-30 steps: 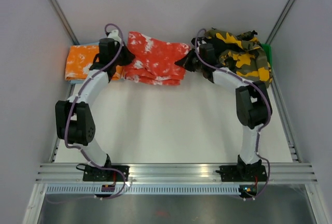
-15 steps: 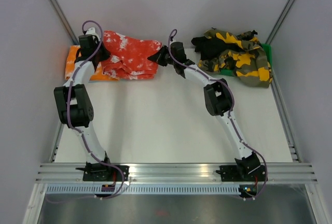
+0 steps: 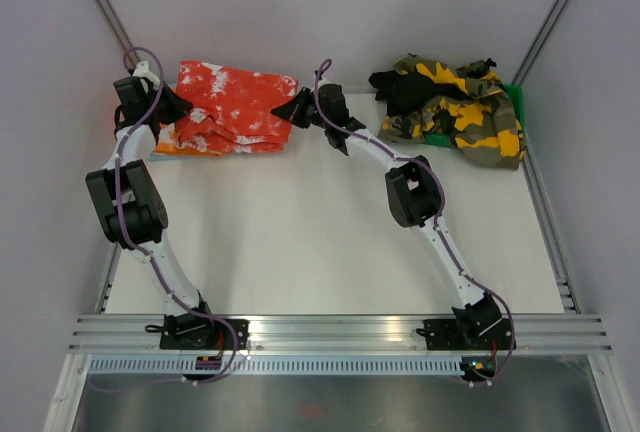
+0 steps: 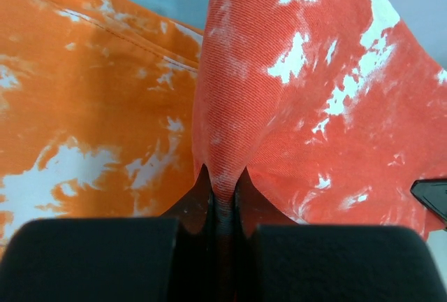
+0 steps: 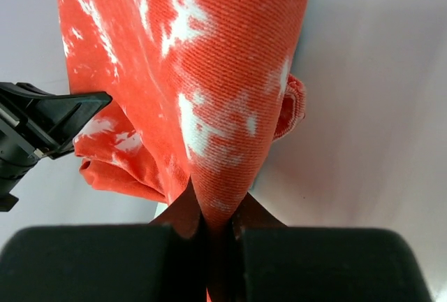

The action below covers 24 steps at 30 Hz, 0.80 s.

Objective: Fold and stack the trousers
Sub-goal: Neatly place the folded trousers to the corner

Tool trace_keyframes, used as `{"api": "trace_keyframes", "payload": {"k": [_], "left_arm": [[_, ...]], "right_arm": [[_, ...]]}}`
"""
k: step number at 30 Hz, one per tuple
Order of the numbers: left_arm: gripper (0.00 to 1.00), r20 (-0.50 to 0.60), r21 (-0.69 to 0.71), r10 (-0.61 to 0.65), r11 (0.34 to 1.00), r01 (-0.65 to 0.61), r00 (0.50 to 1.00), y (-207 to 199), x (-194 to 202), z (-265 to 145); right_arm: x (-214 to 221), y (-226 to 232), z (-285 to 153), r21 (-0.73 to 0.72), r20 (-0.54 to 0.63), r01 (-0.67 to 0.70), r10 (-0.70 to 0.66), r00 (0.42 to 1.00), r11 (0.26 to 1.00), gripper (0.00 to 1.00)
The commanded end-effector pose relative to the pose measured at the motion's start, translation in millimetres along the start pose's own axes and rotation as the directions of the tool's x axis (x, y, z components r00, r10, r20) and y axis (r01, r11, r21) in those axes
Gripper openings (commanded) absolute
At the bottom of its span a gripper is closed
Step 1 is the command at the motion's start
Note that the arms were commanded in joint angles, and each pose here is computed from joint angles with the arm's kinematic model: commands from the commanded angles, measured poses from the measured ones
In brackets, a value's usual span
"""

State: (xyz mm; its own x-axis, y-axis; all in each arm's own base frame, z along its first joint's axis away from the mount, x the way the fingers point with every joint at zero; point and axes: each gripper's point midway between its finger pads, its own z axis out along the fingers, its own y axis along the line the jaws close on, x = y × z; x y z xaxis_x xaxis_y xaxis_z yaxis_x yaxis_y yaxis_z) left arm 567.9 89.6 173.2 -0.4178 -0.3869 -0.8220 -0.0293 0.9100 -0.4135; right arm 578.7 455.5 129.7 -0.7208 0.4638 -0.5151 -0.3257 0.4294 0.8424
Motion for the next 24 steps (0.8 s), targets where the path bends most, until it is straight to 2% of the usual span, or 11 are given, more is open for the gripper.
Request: {"api": "trace_keyframes", "payload": {"k": [1,2,3,4,5,7,10,14,18,21,24], "left_arm": [[0.02,0.242,-0.008,0.044,0.999,-0.043,0.969,26.6,-81.8,-10.1],[0.02,0.248,-0.014,0.009,1.0,-0.006,0.969,41.7,-83.4,-13.1],[0.02,0.26,-0.015,-0.001,1.0,0.005,0.966,48.9,-86.8,-13.8],[0.02,0.253,-0.022,-0.014,1.0,0.02,0.967,59.8,-81.7,-9.3],[0.02,0.267,-0.036,-0.012,0.999,0.023,0.964,69.8,-87.5,-11.7],[0.02,0.274,-0.041,0.0,0.999,0.012,0.962,77.5,-90.1,-10.4],[0.02,0.266,-0.035,0.031,0.999,-0.023,0.964,81.6,-89.2,-3.3],[0.02,0.245,0.026,-0.009,1.0,0.003,0.97,74.1,-93.8,3.1],[0.02,0.252,0.103,0.008,0.994,-0.035,0.968,51.3,-123.7,-2.8],[0.02,0.244,0.073,0.041,0.996,-0.061,0.969,48.2,-140.5,-9.9],[0.02,0.236,0.009,0.055,0.998,-0.059,0.97,56.1,-141.3,-15.8]], "right_arm": [[-15.1,9.6,3.0,-0.048,0.044,0.02,-0.018,0.999,0.999,0.07],[-11.9,8.5,4.0,-0.053,0.037,0.014,-0.012,0.999,0.999,0.17],[-9.9,7.4,3.9,-0.058,0.027,0.007,-0.006,1.0,0.998,0.35],[-5.8,5.5,3.5,-0.056,0.009,0.003,-0.002,1.0,0.998,0.66],[-1.9,5.4,2.4,-0.053,-0.01,0.024,-0.025,1.0,0.998,0.77],[8.0,1.0,-5.1,-0.022,-0.08,0.043,-0.045,0.996,0.999,0.9],[11.4,2.4,-22.5,0.022,-0.138,0.115,-0.111,0.984,0.993,0.93],[4.3,6.9,-45.6,0.063,-0.145,0.182,-0.172,0.974,0.981,0.94],[12.8,-6.0,-58.0,0.129,-0.189,0.202,-0.177,0.966,0.971,0.94],[29.7,-12.4,-57.9,0.108,-0.218,0.183,-0.157,0.963,0.977,0.92],[49.8,15.6,-47.3,0.03,-0.227,0.229,-0.217,0.949,0.973,0.9]]}}
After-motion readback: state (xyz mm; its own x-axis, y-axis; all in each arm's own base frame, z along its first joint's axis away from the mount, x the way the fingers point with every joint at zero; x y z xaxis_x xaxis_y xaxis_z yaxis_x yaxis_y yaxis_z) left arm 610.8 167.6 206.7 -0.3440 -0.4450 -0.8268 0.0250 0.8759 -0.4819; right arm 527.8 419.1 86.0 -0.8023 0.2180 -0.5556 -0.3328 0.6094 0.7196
